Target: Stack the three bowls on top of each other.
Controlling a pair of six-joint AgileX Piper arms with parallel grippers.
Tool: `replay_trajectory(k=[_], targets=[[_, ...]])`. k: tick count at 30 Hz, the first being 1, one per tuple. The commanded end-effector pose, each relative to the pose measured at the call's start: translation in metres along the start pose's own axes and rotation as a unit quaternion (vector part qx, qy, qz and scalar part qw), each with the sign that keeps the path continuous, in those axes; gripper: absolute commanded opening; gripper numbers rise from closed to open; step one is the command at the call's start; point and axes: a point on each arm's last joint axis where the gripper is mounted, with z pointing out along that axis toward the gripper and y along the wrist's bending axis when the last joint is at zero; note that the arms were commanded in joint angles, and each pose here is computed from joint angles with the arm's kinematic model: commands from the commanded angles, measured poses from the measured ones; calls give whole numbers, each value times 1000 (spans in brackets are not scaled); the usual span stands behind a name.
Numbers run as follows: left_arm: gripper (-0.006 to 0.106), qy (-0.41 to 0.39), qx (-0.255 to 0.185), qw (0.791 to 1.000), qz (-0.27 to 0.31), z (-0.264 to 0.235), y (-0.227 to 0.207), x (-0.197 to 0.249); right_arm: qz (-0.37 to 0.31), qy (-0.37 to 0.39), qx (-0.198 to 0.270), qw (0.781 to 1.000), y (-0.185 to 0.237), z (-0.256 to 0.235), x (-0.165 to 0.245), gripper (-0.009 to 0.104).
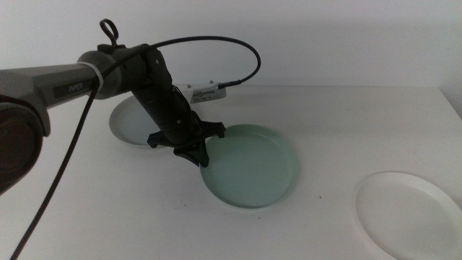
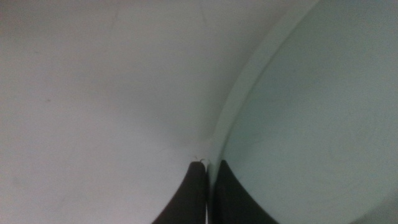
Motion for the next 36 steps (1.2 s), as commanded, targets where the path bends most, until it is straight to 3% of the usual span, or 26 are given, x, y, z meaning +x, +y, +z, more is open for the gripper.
replay_trajectory(k=[1, 7, 14, 20, 27, 33, 36], targets=[[-2, -4, 7, 1000, 8, 0, -2, -1, -3, -3, 4, 1000, 0, 0, 1, 92], [3, -4, 11, 1000, 7, 0, -3, -1, -3, -3, 4, 1000, 0, 0, 1, 92], [22, -6, 11, 1000, 2, 0, -3, -1, -3, -3, 4, 1000, 0, 0, 1, 92], [50, -11, 13, 1000, 2, -18, -9, 1, -3, -3, 4, 1000, 0, 0, 1, 92], [94, -98, -41, 994, 16, -107, -9, 13, -3, -3, 4, 1000, 0, 0, 1, 92], [94, -163, -93, 982, -37, -167, 16, 23, -3, -3, 4, 1000, 0, 0, 1, 92], [94, -187, -104, 976, -27, -186, 34, 12, -3, -3, 4, 1000, 0, 0, 1, 92]])
